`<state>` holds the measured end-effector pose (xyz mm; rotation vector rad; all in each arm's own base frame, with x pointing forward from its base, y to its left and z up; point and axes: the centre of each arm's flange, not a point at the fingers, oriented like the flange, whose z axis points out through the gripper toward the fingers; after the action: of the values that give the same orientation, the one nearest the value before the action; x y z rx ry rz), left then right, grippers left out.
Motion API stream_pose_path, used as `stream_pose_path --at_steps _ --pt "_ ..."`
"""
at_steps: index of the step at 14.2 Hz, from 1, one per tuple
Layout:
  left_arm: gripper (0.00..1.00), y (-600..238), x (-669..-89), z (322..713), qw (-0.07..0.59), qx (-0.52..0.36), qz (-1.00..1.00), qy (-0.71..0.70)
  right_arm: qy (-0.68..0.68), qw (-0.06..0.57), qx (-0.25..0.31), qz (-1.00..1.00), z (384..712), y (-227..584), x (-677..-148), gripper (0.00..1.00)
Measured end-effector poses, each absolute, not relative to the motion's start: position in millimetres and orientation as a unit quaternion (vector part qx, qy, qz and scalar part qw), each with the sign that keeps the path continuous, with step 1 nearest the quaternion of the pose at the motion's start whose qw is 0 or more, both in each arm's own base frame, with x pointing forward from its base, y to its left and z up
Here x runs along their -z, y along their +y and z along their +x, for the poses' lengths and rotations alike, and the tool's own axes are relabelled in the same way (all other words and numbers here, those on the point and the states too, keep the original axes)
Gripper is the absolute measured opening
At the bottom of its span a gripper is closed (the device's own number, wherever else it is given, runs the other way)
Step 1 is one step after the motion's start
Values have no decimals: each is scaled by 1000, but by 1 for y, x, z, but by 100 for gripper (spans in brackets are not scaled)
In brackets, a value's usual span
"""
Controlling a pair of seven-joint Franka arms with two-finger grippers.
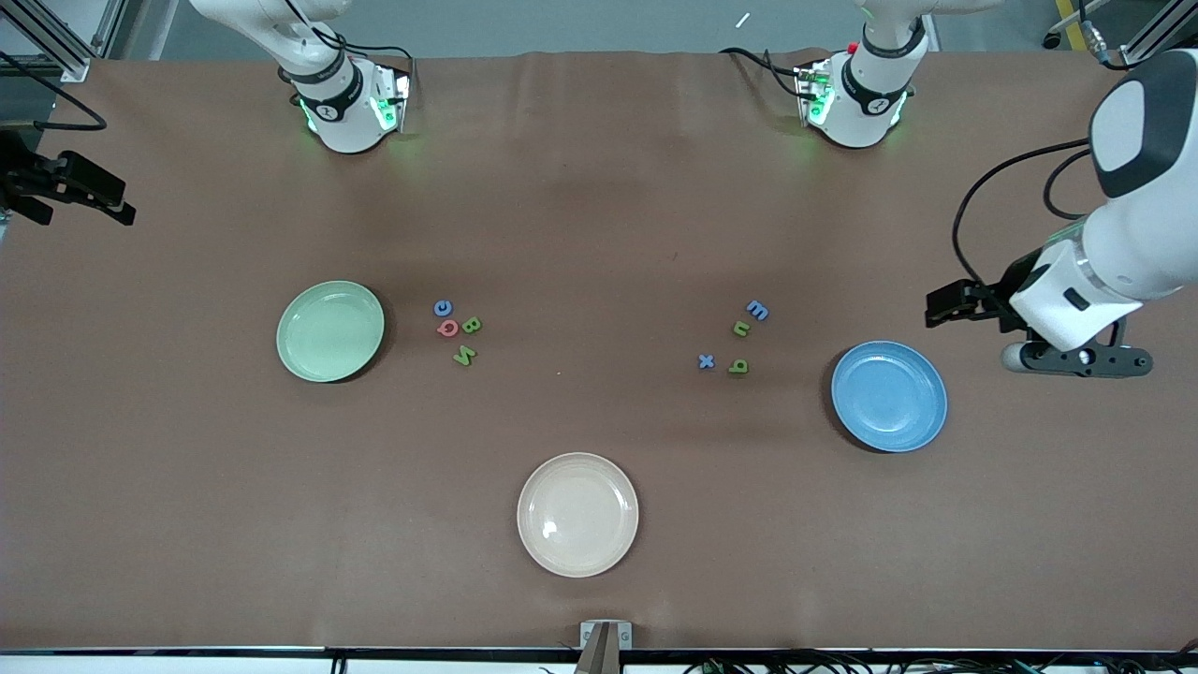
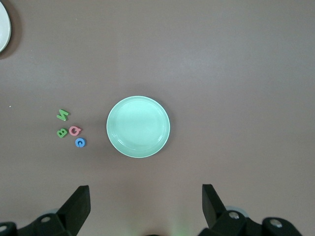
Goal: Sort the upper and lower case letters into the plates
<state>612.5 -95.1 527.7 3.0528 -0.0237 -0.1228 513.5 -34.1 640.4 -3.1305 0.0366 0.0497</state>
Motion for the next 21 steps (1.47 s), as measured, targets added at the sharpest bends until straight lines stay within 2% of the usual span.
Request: stream_pose_path --at_steps 5,11,17,21 --pt "100 -167 -476 582 38 77 996 29 12 7 -16 -1000 513 -34 -640 100" --pt "100 -221 -413 500 16 70 997 -24 12 9 -17 -1000 513 -33 -640 100" --pt "99 -307 -376 439 -3 32 982 -185 4 19 -19 -1000 513 -33 -639 100" --pt "99 -305 -337 433 8 -6 947 -321 -1 20 -19 -1000 513 -33 -639 100"
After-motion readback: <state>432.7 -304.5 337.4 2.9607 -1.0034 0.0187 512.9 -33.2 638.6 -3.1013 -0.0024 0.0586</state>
